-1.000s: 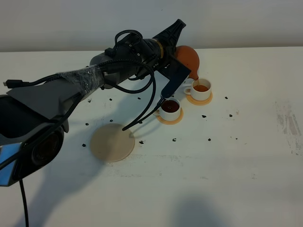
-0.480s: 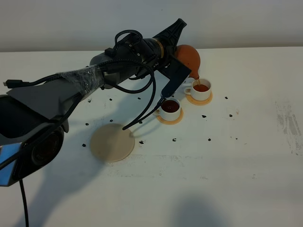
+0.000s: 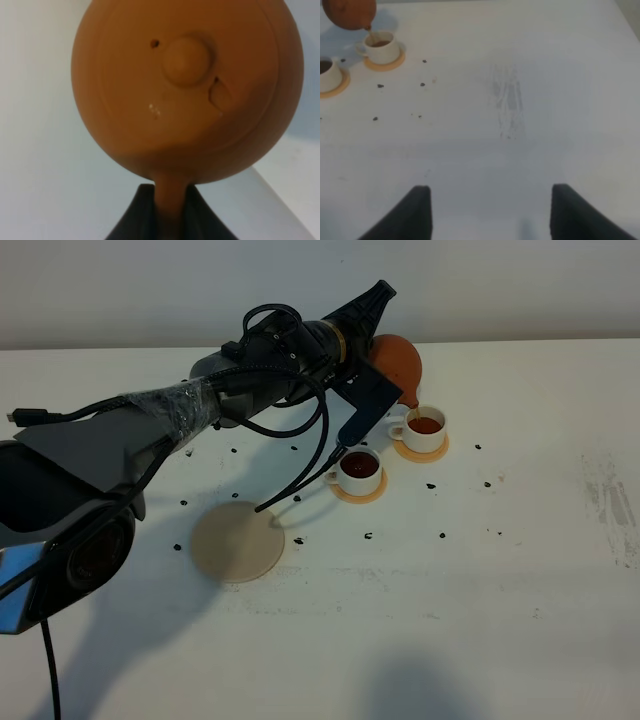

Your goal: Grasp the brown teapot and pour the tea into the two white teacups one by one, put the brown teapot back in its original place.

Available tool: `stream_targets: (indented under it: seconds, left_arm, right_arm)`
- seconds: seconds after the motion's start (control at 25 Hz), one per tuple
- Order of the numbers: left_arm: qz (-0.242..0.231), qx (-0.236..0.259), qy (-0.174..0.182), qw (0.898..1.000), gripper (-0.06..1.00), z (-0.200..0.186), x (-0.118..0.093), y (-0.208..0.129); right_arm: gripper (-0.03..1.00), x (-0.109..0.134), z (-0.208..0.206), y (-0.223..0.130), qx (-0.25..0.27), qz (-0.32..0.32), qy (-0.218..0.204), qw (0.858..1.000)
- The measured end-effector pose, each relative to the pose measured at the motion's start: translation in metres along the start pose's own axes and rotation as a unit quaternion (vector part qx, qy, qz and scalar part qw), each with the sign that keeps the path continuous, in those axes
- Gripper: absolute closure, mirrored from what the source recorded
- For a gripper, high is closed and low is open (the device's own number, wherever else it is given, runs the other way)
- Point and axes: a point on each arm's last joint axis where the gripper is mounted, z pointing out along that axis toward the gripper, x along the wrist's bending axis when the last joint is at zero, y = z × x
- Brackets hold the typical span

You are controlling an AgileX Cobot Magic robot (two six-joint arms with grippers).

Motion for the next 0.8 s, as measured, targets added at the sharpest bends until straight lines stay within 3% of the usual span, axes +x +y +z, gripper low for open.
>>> stream_targets:
  seconds: [0.8]
  left_arm:
    - [0.025, 0.000, 0.020, 0.999, 0.87, -0.0005, 0.0053, 0.0035]
  right_arm:
    - [0.47, 0.0000, 0.0000, 0.0000, 0.000, 0.000, 0.000, 1.000]
